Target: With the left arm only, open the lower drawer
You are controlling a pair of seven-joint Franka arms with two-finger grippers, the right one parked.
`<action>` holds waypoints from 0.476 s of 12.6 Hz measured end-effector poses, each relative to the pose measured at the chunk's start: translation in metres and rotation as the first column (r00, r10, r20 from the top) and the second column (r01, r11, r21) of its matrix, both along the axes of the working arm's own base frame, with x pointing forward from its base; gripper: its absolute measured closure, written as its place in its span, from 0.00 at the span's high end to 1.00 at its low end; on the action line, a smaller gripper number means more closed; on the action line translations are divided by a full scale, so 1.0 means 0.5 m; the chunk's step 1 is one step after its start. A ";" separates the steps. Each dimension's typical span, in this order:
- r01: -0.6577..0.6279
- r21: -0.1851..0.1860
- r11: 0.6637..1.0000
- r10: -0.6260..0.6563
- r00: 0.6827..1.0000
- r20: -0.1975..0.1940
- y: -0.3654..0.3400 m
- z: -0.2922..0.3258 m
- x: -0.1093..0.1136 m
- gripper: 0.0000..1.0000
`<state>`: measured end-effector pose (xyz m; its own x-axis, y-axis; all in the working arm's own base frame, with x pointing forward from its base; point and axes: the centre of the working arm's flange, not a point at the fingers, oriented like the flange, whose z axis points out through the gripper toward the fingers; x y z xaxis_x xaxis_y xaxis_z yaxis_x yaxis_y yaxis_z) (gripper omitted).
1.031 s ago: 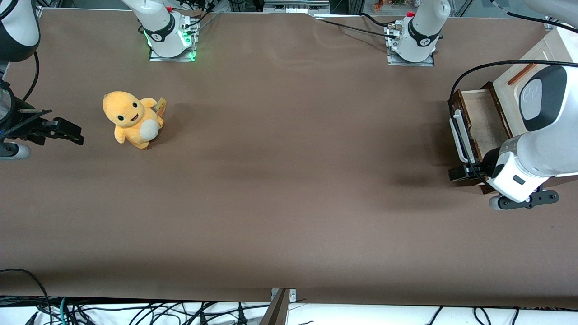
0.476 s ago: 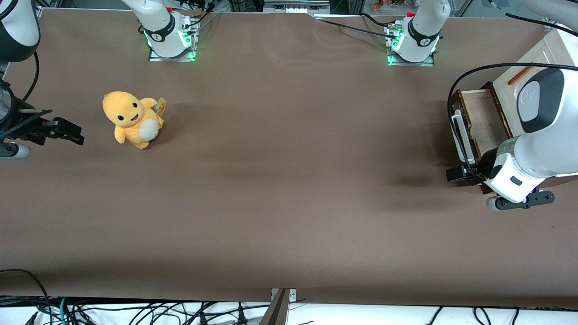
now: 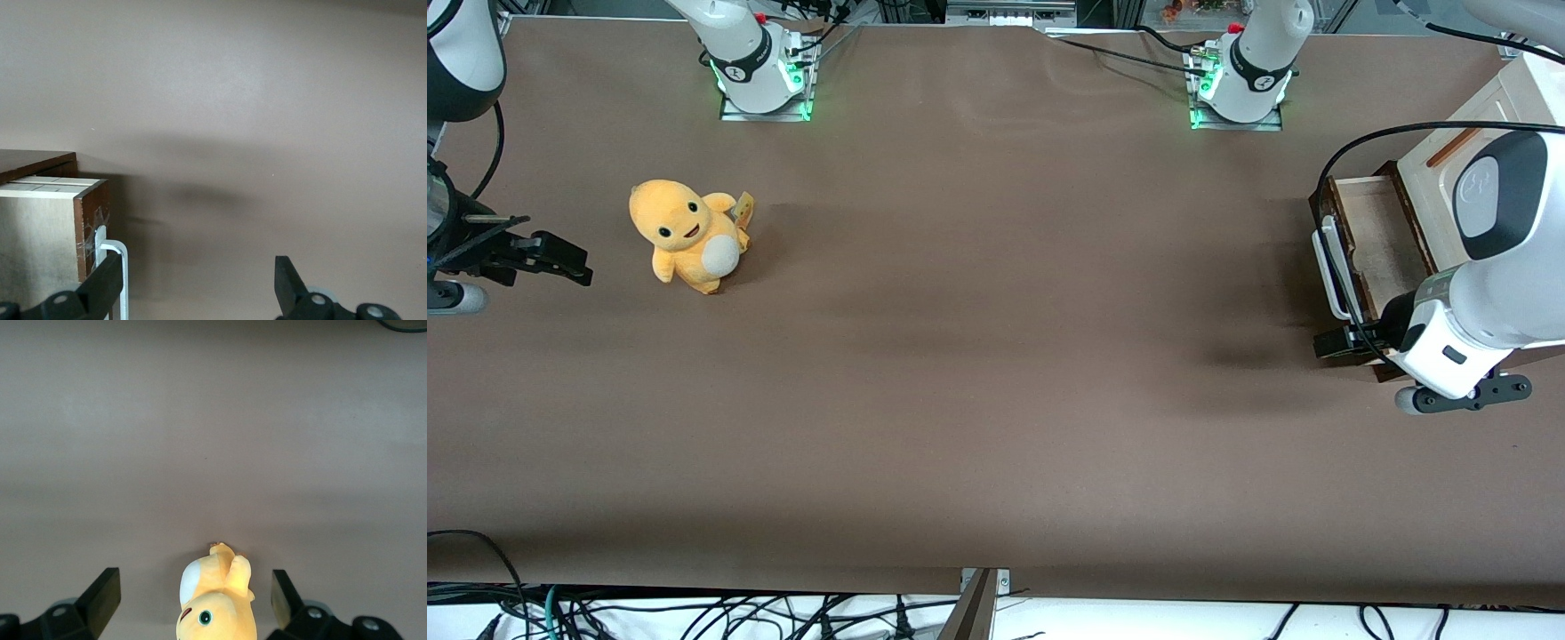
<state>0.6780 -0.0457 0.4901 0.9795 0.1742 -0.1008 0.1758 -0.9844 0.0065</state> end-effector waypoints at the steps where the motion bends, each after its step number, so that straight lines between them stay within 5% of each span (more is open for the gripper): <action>1: 0.000 0.000 1.000 0.000 1.000 0.000 0.000 0.000 0.000 1.00; 6: 0.004 0.000 1.000 -0.004 1.000 0.000 0.000 0.000 0.000 1.00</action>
<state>0.6779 -0.0455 0.4899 0.9802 0.1702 -0.1013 0.1717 -0.9851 0.0067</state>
